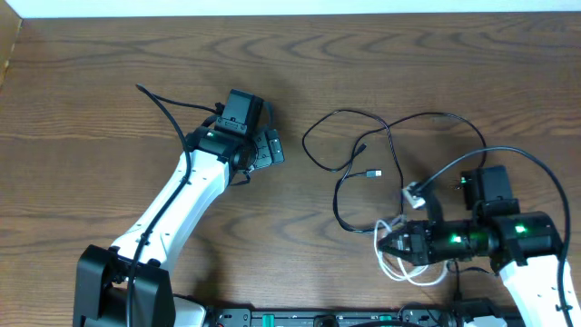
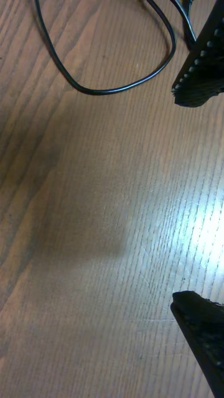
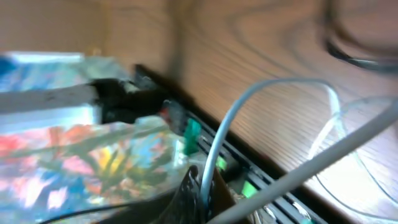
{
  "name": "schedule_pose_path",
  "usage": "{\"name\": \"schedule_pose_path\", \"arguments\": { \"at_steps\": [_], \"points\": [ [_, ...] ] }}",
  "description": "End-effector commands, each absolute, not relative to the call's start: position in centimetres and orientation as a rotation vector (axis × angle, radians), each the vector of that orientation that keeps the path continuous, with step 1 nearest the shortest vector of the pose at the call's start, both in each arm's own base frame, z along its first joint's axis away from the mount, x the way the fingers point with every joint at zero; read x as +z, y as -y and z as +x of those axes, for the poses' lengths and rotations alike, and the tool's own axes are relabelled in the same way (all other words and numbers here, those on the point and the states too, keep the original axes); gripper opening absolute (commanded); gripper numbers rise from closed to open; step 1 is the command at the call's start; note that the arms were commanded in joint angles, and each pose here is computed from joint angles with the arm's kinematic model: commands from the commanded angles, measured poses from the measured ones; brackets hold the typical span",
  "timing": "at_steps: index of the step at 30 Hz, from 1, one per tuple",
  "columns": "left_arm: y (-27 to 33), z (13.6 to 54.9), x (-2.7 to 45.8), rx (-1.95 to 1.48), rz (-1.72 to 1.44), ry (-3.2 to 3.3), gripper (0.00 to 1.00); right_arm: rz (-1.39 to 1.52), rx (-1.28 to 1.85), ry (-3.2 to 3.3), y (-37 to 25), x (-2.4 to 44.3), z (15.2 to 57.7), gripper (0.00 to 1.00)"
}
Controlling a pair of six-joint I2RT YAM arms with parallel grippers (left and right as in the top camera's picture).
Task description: Untangle cables
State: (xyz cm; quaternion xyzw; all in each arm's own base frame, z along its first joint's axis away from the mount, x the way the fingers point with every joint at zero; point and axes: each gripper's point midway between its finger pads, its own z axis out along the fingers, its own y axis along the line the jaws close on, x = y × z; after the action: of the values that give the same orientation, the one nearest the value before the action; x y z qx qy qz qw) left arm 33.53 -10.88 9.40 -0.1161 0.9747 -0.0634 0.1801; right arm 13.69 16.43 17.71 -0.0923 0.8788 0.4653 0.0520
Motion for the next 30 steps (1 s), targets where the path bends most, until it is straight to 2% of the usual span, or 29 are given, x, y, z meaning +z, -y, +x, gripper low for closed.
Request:
{"name": "schedule_pose_path", "arguments": {
  "at_steps": [1,7,12,17,23,30],
  "points": [
    [10.5,33.7,9.5,-0.153,-0.327,-2.743,1.00,-0.435,1.733,-2.464,-19.0,21.6,12.5,0.01],
    [10.5,33.7,9.5,-0.153,-0.327,-2.743,0.99,-0.709,2.054,-2.003,-20.7,28.8,13.0,0.01],
    [10.5,33.7,9.5,-0.153,-0.327,-2.743,0.99,-0.796,1.984,-1.887,-21.1,32.3,15.3,0.01],
    [10.5,33.7,9.5,-0.152,-0.327,-2.743,0.99,-0.850,1.749,-1.656,-20.0,37.2,17.8,0.01],
    [10.5,33.7,9.5,-0.152,-0.327,-2.743,0.99,-0.634,1.623,-1.666,-16.5,37.8,21.8,0.01],
    [10.5,33.7,9.5,-0.152,-0.327,-2.743,0.99,-0.328,1.576,-1.770,-10.2,35.3,27.1,0.01]
  ]
}}
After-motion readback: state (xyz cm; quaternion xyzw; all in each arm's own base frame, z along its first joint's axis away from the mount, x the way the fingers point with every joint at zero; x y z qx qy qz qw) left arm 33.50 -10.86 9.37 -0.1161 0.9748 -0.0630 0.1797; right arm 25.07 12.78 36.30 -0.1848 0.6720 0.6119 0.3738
